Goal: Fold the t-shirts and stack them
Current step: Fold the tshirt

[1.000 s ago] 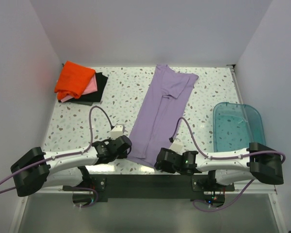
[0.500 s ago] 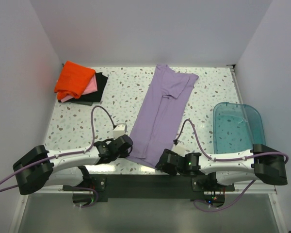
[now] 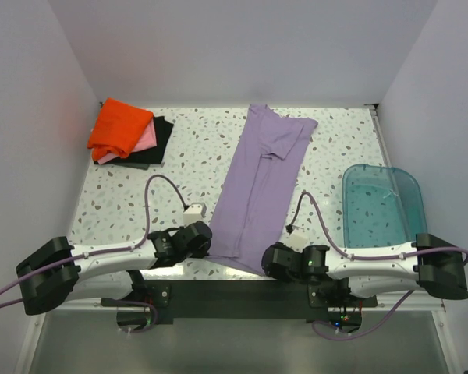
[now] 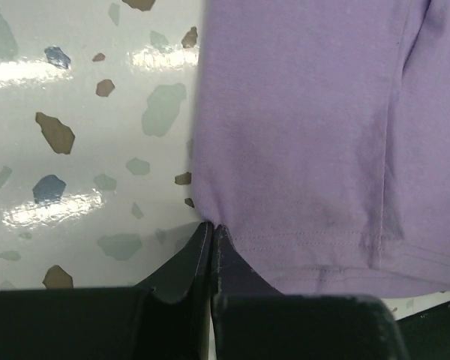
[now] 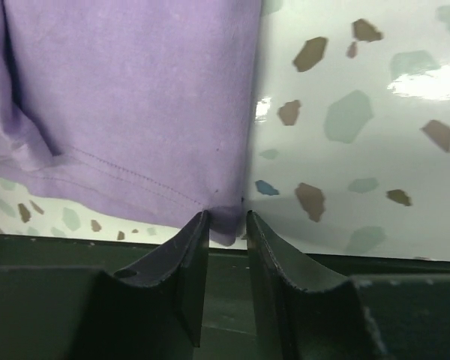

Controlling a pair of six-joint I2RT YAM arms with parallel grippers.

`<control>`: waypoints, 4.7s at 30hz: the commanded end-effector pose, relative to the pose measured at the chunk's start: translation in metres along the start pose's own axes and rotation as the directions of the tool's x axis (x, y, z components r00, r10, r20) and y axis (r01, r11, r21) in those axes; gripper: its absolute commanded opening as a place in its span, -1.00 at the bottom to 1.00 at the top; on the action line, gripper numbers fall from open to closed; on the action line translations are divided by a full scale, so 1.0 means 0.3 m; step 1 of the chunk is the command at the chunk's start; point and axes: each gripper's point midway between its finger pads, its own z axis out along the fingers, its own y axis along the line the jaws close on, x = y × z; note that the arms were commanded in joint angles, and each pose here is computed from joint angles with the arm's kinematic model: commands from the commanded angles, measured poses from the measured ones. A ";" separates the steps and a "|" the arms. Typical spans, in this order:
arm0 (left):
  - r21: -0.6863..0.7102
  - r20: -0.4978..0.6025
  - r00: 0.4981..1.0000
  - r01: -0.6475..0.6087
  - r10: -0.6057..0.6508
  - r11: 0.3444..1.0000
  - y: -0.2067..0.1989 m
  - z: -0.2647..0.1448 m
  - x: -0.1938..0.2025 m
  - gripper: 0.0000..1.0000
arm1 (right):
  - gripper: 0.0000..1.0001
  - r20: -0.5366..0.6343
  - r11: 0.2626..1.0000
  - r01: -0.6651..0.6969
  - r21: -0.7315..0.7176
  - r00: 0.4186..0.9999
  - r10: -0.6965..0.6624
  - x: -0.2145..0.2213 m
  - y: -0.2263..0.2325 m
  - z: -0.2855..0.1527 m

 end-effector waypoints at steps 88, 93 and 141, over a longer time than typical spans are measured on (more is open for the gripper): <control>0.016 0.232 0.970 0.068 -0.070 0.998 -0.285 0.495 -1.018 -0.49 | -0.23 0.226 0.974 0.026 0.226 0.971 -0.078 -1.215 0.039 0.292; 0.033 0.314 0.946 0.071 -0.078 0.997 -0.254 0.403 -1.091 0.11 | 0.21 0.253 0.969 0.044 0.244 0.962 -0.107 -1.239 0.030 0.221; 0.011 0.230 0.972 0.041 -0.043 0.999 -0.271 0.617 -1.011 -0.65 | -0.24 0.187 0.965 0.068 0.254 0.975 -0.119 -1.257 0.017 0.410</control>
